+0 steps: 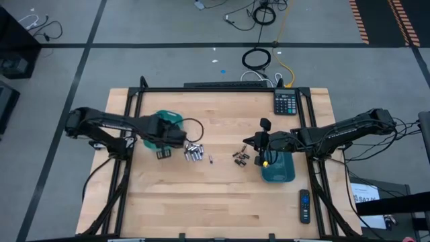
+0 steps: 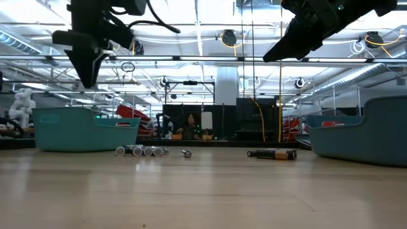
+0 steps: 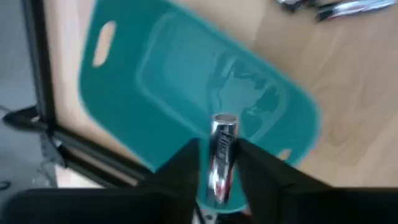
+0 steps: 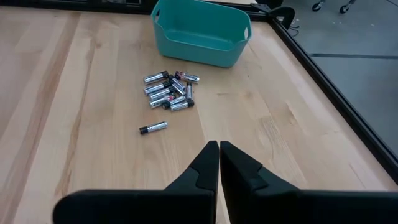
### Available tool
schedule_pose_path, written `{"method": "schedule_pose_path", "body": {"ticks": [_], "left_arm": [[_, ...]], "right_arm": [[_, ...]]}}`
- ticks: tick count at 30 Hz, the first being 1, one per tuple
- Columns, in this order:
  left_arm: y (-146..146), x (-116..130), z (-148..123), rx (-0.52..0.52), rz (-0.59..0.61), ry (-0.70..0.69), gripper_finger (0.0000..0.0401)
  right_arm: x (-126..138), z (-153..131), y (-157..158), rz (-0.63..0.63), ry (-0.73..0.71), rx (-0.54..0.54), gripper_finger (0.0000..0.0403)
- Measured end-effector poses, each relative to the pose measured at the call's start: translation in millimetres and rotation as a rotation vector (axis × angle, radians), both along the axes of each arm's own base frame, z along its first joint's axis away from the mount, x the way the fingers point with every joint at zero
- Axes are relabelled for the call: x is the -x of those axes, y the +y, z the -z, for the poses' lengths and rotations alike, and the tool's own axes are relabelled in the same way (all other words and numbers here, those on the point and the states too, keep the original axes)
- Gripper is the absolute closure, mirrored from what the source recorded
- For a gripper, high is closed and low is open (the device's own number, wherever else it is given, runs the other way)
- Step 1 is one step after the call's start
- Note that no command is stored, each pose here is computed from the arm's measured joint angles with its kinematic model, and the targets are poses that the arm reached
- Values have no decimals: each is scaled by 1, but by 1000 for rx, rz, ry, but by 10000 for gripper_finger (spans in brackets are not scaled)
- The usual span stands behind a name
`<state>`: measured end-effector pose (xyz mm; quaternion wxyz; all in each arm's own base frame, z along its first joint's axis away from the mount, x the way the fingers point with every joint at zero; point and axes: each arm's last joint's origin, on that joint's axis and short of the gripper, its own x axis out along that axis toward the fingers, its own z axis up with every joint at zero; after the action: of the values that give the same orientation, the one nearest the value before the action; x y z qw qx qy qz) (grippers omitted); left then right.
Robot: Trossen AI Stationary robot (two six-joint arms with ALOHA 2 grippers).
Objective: Sort batteries
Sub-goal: Put the silver battery into the green bin
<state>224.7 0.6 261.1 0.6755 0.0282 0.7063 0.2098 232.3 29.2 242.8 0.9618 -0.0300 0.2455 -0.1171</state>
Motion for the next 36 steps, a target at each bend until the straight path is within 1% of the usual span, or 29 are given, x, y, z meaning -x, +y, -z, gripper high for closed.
{"method": "schedule_pose_path", "body": {"ticks": [2,4,6,8,11,14,16,21,24,29,31,33,36], "left_arm": [[3,1,-2,-30,-17,-9,208],[4,2,-2,-33,-22,-12,170],[5,1,-2,-33,-24,-25,147],[5,-7,0,-24,-30,-88,140],[1,-27,4,40,-28,-245,141],[-1,-45,12,77,-21,-322,149],[0,-55,25,77,-26,-300,157],[4,-73,62,105,-27,-176,178],[7,-81,77,104,-31,-151,183],[21,-84,84,103,-66,-148,184],[28,-84,85,156,-92,-159,186],[36,-87,85,220,-108,-197,190],[46,-88,84,283,-143,-226,202]], "right_arm": [[0,0,1,-3,1,0,397],[0,0,2,-8,0,0,397],[0,0,3,-14,-1,0,397],[0,0,3,-16,-5,-1,397],[0,0,3,-16,-5,0,397],[0,0,3,-16,-5,0,397],[0,0,3,-14,-5,-2,397],[0,0,3,-14,-5,-3,397],[0,0,3,-14,-4,-3,397],[0,0,3,-13,-4,-5,397],[0,0,3,-13,-4,-5,397],[0,0,3,-13,-4,-5,397],[0,0,4,-17,-4,-4,397]]}}
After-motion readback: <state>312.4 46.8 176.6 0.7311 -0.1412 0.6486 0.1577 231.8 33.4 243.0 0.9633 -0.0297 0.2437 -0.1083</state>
